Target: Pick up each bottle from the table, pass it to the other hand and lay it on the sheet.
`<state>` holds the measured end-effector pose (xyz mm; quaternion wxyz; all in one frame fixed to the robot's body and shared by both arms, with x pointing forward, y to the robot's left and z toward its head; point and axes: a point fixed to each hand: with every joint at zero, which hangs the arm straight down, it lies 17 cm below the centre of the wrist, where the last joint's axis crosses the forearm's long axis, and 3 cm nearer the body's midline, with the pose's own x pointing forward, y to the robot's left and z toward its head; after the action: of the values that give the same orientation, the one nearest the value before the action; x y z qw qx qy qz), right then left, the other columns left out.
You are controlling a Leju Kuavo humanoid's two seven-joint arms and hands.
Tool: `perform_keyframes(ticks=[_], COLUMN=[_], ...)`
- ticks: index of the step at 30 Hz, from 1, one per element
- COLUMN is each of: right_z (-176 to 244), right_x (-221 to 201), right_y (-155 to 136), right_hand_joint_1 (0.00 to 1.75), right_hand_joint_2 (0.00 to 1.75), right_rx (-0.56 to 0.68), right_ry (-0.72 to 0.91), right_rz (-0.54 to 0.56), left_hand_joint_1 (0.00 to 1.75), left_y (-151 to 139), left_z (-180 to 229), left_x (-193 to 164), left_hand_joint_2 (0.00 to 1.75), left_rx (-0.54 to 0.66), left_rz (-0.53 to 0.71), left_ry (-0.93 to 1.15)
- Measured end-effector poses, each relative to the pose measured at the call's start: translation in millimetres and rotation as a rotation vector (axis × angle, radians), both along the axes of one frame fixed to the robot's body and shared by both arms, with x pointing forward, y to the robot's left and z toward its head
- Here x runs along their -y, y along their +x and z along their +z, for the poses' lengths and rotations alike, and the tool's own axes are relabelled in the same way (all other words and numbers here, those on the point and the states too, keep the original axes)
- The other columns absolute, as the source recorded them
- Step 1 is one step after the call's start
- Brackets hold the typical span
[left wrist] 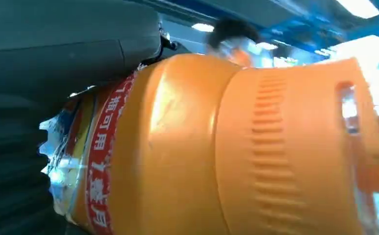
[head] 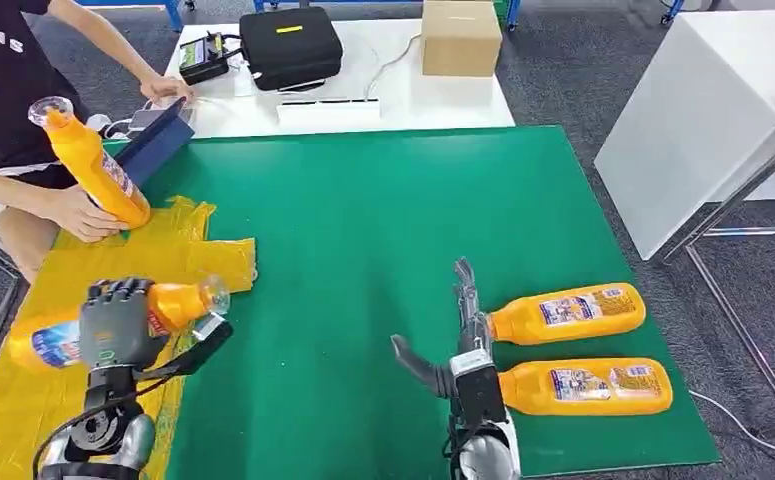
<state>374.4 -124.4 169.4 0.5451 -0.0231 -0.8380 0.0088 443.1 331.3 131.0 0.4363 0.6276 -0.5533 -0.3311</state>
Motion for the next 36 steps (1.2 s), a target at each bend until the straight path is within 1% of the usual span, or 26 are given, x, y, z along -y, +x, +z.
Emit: perform_keyframes(ticks=[3,9,13,14,15,16,21,25,30,36], right_z=[2.9,5.2,7.8,7.6,7.5,7.5,7.8,7.1,5.0,2.2], right_x=[6.8,11.2,11.7,11.6,12.0,11.6,9.6,10.0,10.4,10.0], right_y=[0.8,0.7,0.6,0.6,0.8,0.9,0.8,1.0,1.5,1.7], right_hand_joint_1=[0.00,0.00,0.00,0.00,0.00,0.00,0.00,0.00,0.00,0.00], right_hand_joint_2=[1.75,1.75,1.75,1.75,1.75,1.75,1.75,1.75,1.75,1.75], right_rx=[0.007,0.014,0.023,0.023,0.023,0.023,0.025,0.023,0.014,0.008], right_ry=[0.001,0.003,-0.008,-0.010,-0.011,-0.012,-0.022,-0.030,-0.042,-0.071], right_rz=[-0.016,-0.027,-0.025,-0.024,-0.023,-0.021,-0.015,-0.018,-0.018,-0.016], left_hand_joint_1=[1.75,1.75,1.75,1.73,0.14,0.00,0.00,0.00,0.00,0.00], left_y=[6.1,11.8,18.1,20.9,23.6,26.1,30.7,33.8,34.6,31.7], left_z=[-19.5,-36.9,-67.0,-69.0,-70.4,-72.6,-86.1,-94.7,-99.7,-104.1], left_x=[5.0,4.7,2.9,0.5,-1.9,-4.9,-18.6,-18.5,-15.0,-2.4], left_hand_joint_2=[1.75,1.75,1.75,1.75,1.75,1.75,1.75,1.75,1.75,1.75], left_rx=[-0.053,-0.110,-0.197,-0.196,-0.193,-0.190,-0.199,-0.221,-0.232,-0.232], left_rz=[-0.028,-0.056,-0.074,-0.073,-0.072,-0.068,-0.019,-0.013,-0.016,-0.052], left_ry=[0.027,0.061,0.067,0.063,0.052,0.033,-0.022,-0.066,-0.110,-0.200])
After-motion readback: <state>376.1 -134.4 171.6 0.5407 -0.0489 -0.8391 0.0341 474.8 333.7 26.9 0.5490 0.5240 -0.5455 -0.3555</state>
